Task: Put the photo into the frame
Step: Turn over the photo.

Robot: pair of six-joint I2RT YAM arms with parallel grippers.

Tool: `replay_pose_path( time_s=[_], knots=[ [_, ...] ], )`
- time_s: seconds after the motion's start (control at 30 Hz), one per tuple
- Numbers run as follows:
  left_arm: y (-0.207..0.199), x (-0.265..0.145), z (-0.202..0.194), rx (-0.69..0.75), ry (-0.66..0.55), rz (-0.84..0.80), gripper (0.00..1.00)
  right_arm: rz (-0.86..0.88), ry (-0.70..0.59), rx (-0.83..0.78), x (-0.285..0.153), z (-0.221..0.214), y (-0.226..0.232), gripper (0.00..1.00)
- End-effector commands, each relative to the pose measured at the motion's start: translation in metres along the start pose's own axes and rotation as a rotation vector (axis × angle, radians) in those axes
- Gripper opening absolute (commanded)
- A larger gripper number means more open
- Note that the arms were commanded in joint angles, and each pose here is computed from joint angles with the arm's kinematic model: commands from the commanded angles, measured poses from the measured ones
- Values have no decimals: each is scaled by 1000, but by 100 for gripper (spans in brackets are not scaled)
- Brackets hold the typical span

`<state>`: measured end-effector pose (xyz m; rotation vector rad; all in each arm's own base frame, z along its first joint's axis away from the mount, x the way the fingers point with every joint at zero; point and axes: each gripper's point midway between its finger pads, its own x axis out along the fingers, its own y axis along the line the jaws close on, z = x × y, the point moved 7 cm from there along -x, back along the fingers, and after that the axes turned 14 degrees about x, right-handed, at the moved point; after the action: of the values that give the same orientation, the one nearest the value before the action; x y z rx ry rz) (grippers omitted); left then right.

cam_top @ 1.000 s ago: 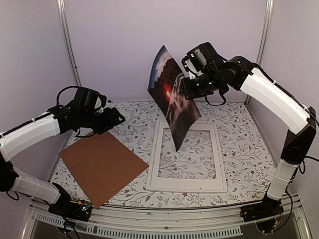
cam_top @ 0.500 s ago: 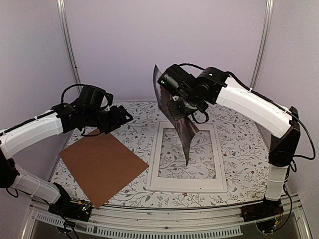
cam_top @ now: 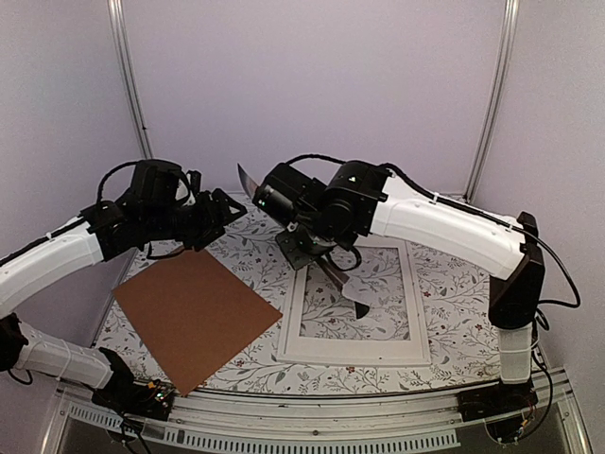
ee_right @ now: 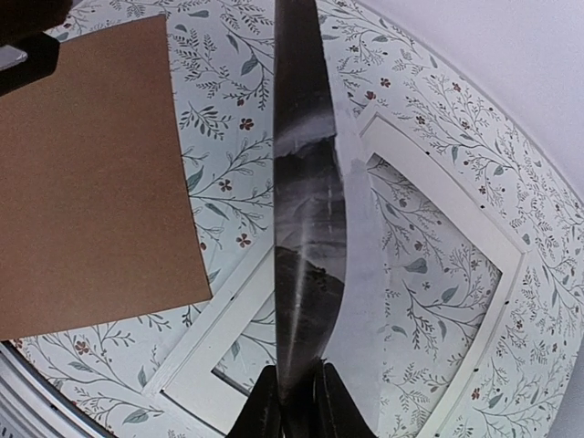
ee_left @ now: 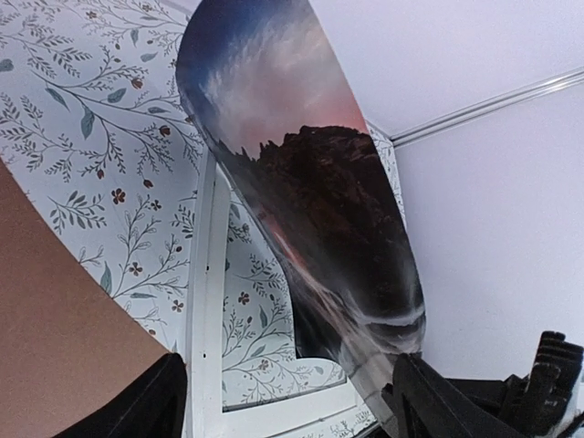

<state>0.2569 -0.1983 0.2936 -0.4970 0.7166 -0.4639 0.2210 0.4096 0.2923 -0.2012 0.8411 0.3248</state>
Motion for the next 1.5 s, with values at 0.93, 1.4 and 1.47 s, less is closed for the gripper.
replay_pose_path(
  time_s=[0.93, 1.4, 1.47],
  knots=[
    [30, 51, -56, -123, 138, -26, 76, 360, 104, 44, 12, -21, 65, 33],
    [89, 63, -95, 14, 234, 197, 77, 283, 176, 212, 78, -42, -40, 59],
    [96, 68, -106, 18, 273, 200, 77, 278, 184, 245, 89, -44, -58, 61]
  ],
)
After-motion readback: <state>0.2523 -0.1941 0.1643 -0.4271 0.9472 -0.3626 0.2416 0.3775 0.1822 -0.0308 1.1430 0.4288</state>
